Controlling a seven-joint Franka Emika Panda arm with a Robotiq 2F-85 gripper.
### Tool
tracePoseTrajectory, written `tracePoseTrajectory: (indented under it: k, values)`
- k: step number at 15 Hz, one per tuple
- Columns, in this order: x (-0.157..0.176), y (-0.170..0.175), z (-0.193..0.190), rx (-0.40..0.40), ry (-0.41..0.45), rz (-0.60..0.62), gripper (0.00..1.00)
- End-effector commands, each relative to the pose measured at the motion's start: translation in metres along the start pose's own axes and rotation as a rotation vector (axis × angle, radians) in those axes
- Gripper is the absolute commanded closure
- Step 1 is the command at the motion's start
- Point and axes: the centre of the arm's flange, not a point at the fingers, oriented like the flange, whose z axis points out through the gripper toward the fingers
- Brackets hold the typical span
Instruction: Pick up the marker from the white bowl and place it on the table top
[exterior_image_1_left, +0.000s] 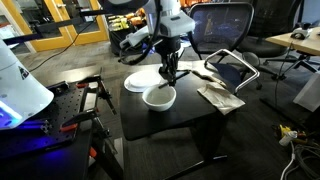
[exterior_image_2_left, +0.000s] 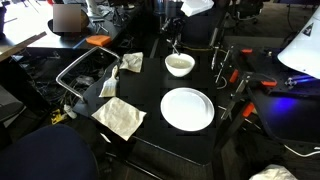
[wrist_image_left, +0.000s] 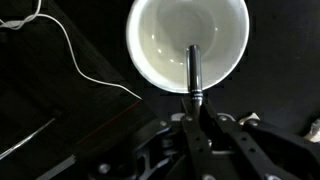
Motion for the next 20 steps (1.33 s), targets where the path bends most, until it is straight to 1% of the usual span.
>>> tracePoseTrajectory:
  k: [1,5,9,12,13,17,20]
  values:
    - [-0.006,0.005,-0.055,0.074,0.011,-0.054,0.97]
    - [0.002,-0.02,-0.089,0.128,0.033,-0.138,0.97]
    - [-0.001,-0.063,-0.099,0.175,0.002,-0.236,0.97]
    - [-0.006,-0.096,-0.096,0.208,-0.034,-0.306,0.97]
    - [-0.008,-0.106,-0.094,0.206,-0.043,-0.323,0.97]
    - [-0.015,-0.143,-0.077,0.212,-0.082,-0.386,0.97]
    - [-0.019,-0.17,-0.056,0.218,-0.108,-0.431,0.97]
